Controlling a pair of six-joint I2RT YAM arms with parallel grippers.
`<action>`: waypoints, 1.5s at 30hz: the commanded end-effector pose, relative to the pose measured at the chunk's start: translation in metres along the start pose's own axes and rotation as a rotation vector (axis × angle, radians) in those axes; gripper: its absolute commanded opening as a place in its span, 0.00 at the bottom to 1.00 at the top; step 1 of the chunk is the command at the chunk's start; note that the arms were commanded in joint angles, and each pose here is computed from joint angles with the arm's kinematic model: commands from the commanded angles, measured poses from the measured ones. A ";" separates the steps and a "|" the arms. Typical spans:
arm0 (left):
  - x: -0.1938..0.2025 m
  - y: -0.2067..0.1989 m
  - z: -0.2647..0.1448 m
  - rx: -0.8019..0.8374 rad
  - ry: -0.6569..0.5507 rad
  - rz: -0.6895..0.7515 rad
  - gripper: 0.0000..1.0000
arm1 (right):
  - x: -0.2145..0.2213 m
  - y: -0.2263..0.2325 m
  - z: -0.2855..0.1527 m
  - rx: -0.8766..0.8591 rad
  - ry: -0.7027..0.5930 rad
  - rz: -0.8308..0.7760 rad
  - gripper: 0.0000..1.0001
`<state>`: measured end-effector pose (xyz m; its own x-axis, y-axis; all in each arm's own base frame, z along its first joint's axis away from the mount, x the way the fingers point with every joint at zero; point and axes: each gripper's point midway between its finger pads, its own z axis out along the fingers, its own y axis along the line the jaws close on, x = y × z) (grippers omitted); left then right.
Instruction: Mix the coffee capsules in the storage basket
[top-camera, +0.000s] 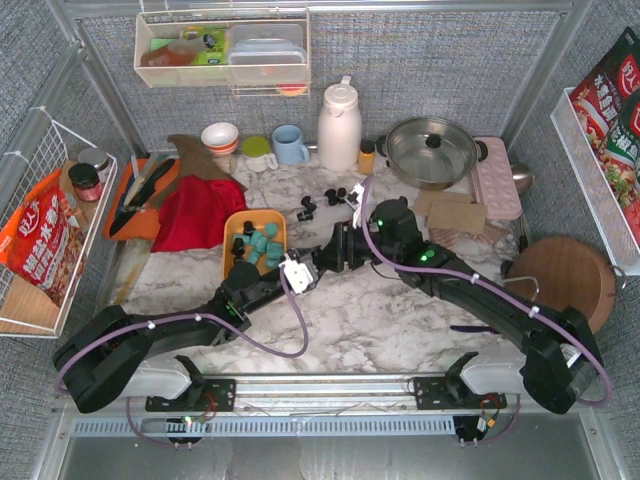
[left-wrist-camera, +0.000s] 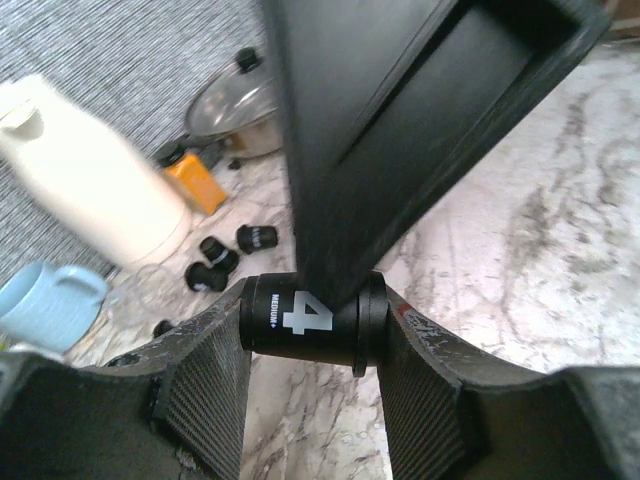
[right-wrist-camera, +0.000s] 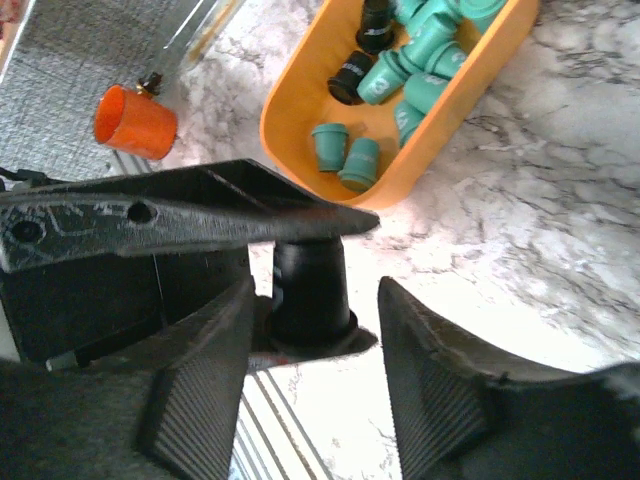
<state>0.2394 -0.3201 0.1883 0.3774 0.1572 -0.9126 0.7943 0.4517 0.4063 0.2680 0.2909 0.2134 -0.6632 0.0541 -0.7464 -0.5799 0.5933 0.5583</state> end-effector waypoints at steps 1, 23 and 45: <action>0.000 0.039 -0.002 -0.225 0.033 -0.099 0.33 | -0.024 -0.045 -0.021 0.238 -0.082 -0.056 0.63; 0.170 0.126 -0.061 -1.037 0.546 -1.027 0.75 | -0.031 -0.255 -0.010 1.149 -0.178 0.269 0.66; 0.129 0.164 -0.063 -1.073 0.511 -0.925 0.99 | -0.030 -0.316 0.035 1.444 -0.373 0.482 0.54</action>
<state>0.3885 -0.1752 0.1325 -0.4308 -0.3796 -0.8187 -0.1480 0.9246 -0.3509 0.4802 0.1375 0.0431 -0.4067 0.5342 -0.7411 0.6921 0.7097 0.1318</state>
